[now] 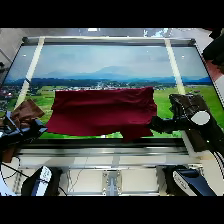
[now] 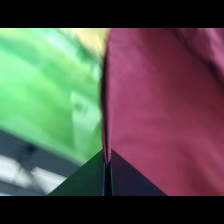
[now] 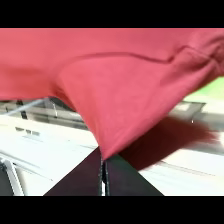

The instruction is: Fold the shirts.

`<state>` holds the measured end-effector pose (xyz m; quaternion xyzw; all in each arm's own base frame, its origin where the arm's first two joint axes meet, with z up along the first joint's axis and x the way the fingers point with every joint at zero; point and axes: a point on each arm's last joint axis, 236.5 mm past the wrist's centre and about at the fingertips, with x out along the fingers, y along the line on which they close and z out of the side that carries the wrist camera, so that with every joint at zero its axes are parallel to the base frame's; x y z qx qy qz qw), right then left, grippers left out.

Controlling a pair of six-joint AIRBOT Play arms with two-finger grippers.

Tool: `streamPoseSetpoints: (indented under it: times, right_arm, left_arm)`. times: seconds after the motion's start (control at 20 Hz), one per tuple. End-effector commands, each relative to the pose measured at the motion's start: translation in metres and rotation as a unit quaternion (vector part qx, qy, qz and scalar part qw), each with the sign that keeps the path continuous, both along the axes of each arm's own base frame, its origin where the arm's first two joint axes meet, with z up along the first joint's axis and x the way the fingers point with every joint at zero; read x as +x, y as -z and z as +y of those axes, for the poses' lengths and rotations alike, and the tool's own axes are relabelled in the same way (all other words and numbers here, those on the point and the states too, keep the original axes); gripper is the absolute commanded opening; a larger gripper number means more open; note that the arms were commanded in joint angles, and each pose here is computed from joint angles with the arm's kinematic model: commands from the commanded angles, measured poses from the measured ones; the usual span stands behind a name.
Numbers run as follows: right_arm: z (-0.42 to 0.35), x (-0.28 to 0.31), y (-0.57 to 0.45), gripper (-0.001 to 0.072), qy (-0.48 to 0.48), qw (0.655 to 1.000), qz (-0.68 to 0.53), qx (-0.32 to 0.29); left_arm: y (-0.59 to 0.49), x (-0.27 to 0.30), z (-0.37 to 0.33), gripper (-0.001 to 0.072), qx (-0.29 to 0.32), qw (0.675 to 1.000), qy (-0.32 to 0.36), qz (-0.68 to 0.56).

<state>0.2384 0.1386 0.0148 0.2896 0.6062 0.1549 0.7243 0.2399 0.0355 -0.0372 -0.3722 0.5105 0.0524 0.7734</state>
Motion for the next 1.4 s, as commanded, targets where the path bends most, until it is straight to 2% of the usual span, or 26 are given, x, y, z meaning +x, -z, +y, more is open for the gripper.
streamPoseSetpoints:
  times: [0.0,0.15,0.25,0.6,0.8,0.95,1.05,1.35]
  right_arm:
    - [0.006,0.024,-0.009,0.0014,0.012,0.999,-0.037,-0.005]
    - [0.006,0.061,-0.003,0.0014,-0.004,0.998,-0.06,-0.022]
    - [0.001,0.094,-0.012,0.0014,-0.019,0.995,-0.088,-0.045]
    - [-0.025,0.194,-0.004,0.0015,-0.026,0.983,-0.133,-0.127]
    - [-0.027,0.237,0.03,0.0015,-0.006,0.982,-0.133,-0.133]
    - [-0.032,0.266,0.055,0.0015,0.013,0.98,-0.141,-0.139]
    - [-0.034,0.284,0.065,0.0015,0.024,0.978,-0.15,-0.142]
    - [-0.034,0.296,0.1,0.0019,0.026,0.98,-0.13,-0.145]
  left_arm:
    - [-0.014,-0.002,-0.019,0.0009,0.035,0.997,0.071,0.005]
    - [-0.047,0.038,0.007,0.0008,0.135,0.987,0.08,-0.024]
    - [-0.068,0.07,0.018,0.0009,0.173,0.978,0.109,-0.029]
    - [-0.085,0.199,0.017,0.0009,0.197,0.966,0.139,-0.087]
    - [-0.028,0.23,0.009,0.0009,0.22,0.958,0.178,-0.043]
    - [0.01,0.245,0.03,0.0009,0.289,0.943,0.164,-0.012]
    - [0.03,0.248,0.034,0.0009,0.322,0.929,0.184,0.004]
    - [0.045,0.271,0.012,0.0017,0.325,0.925,0.194,-0.026]
